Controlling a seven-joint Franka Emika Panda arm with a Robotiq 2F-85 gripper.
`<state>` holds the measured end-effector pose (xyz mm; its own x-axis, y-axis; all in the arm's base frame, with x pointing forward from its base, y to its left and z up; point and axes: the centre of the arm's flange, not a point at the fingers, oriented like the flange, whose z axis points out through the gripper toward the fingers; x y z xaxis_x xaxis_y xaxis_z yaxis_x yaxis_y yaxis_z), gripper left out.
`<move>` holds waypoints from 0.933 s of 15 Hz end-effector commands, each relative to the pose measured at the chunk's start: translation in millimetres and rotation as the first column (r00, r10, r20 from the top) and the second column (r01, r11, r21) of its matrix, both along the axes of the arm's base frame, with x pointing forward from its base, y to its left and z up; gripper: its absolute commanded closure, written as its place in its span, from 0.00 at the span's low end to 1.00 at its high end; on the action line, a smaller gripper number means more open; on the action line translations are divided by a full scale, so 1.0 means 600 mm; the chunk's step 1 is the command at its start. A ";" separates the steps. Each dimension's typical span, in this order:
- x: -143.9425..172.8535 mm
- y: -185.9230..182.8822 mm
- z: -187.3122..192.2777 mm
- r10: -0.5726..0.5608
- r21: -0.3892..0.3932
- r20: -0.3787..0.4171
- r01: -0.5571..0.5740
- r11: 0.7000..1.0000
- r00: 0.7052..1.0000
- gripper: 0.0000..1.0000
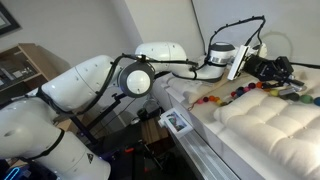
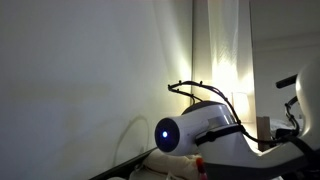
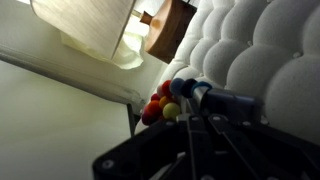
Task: Open the flip phone
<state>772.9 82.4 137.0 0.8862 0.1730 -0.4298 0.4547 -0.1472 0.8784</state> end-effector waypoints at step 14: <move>0.063 0.142 0.033 0.371 0.380 -0.091 -0.313 0.871 0.924 1.00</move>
<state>793.9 160.4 157.6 0.7010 0.5829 -0.4108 0.6292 -0.2345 0.7410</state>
